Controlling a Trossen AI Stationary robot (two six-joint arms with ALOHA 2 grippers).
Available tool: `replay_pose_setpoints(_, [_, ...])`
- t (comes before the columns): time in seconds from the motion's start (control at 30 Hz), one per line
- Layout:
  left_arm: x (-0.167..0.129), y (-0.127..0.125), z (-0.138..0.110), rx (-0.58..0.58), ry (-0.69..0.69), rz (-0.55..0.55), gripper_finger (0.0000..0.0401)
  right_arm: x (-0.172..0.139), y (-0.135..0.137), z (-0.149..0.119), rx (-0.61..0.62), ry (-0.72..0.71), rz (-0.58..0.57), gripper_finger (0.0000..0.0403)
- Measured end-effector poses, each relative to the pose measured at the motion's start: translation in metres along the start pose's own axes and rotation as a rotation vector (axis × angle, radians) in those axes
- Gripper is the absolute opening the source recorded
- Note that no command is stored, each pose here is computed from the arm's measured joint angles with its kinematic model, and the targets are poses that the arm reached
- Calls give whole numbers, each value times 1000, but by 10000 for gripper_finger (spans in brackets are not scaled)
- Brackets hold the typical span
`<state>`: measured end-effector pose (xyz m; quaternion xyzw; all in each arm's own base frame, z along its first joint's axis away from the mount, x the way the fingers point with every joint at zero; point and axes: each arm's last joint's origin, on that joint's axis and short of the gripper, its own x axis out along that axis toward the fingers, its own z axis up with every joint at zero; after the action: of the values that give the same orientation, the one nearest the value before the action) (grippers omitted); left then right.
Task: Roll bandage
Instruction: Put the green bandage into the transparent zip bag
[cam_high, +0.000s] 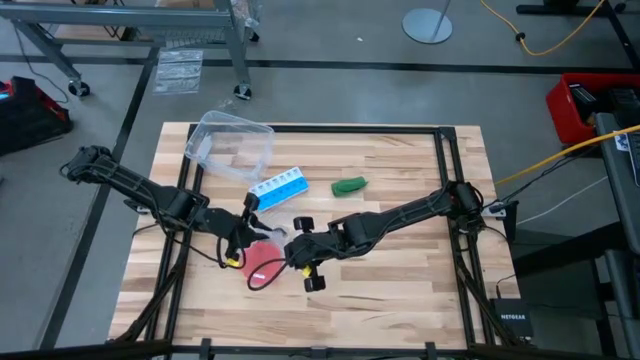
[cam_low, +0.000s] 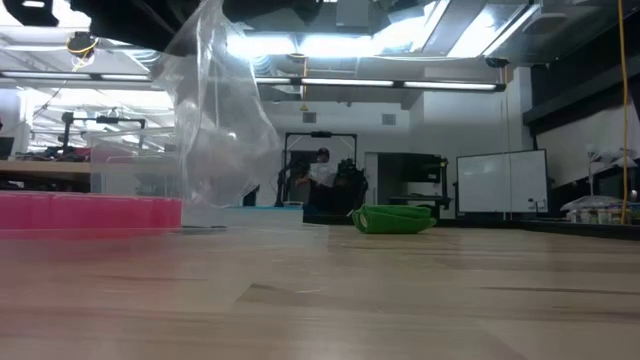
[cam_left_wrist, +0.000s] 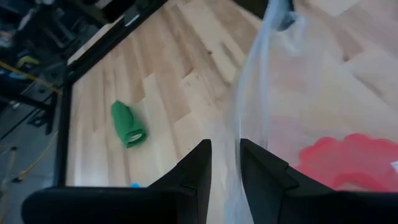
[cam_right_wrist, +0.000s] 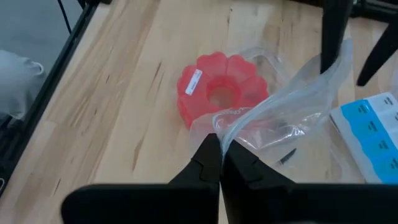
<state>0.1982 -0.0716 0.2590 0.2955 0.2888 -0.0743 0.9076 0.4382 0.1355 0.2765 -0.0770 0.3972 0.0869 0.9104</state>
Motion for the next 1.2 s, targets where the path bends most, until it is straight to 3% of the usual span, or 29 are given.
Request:
replay_pose_setpoints(0.4, [0, -1, -1, -35, 4, -36, 70, 0, 1, 7, -41, -77, 43, 1])
replay_pose_setpoints(0.67, [0, -5, -3, -115, 4, -139, 5, 0, -1, 2, -48, -20, -24, 1])
replay_pose_setpoints(0.8, [0, -6, -3, -160, 1, -169, 2, 0, -4, 0, -51, -2, -131, 1])
replay_pose_setpoints(0.97, [0, -5, -3, -219, 14, -143, 1, -2, -11, -3, -60, 35, -384, 11])
replay_pose_setpoints(1.1, [0, -2, -9, -236, 94, 8, 1, -5, -15, -5, -73, 61, -556, 37])
replay_pose_setpoints(1.2, [-1, 2, -14, -234, 172, 178, 1, -6, -17, -7, -86, 87, -621, 54])
